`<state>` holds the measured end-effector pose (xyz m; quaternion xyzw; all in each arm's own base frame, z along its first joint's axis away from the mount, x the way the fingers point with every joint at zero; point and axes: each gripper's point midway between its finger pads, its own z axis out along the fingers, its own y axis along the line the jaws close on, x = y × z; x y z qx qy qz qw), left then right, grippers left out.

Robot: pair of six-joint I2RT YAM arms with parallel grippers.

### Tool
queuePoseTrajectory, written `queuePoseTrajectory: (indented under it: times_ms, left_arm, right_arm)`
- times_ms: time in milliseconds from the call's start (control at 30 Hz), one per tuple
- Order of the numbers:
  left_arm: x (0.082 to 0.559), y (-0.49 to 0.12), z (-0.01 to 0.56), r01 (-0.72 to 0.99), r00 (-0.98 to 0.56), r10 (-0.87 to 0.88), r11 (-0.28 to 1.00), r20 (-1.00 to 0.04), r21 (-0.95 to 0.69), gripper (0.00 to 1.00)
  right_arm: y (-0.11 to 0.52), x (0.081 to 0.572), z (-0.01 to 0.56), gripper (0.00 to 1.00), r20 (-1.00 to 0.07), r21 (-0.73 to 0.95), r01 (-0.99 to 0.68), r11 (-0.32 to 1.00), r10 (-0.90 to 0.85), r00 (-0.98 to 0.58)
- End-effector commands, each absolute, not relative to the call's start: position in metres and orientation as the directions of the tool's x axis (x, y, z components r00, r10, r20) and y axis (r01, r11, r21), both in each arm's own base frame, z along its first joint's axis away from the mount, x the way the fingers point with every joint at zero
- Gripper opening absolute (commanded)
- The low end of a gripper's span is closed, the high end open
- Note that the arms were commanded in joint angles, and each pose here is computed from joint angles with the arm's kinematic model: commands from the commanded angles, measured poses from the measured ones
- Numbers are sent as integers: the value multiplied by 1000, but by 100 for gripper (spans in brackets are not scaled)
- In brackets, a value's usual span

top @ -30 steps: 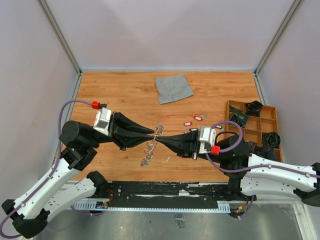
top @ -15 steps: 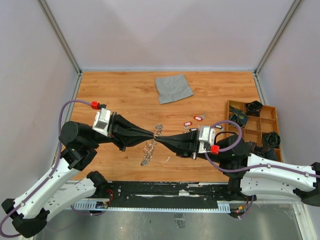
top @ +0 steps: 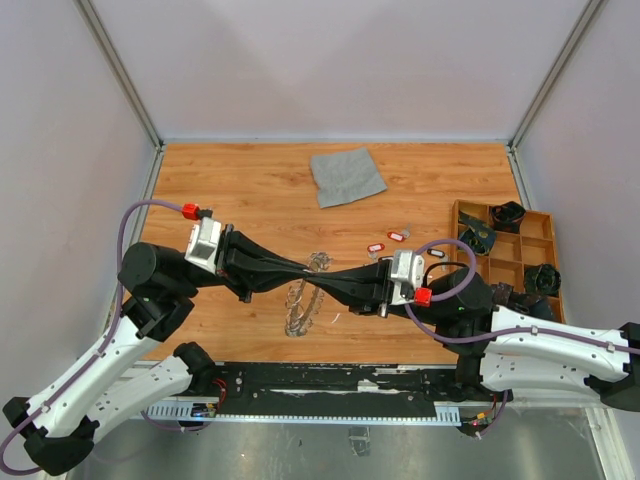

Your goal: Put the keys on the keyring

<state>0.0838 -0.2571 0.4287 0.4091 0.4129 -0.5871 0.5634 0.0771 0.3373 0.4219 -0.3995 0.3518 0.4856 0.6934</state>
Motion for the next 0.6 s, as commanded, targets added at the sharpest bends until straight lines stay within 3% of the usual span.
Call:
queuePoseTrajectory:
  times_ms: [0, 233, 567]
  left_arm:
    - [81, -258, 425, 999, -26, -304, -27, -952, -18, 1]
    - [90, -256, 417, 999, 5, -220, 36, -976, -3, 1]
    - [103, -261, 386, 998, -20, -15, 56, -1000, -21, 1]
  right_arm:
    - [322, 79, 457, 1, -832, -206, -947, 248, 465, 303]
    - [313, 84, 439, 22, -895, -211, -942, 263, 336, 294]
    - [295, 86, 381, 31, -981, -179, -961, 212, -109, 159]
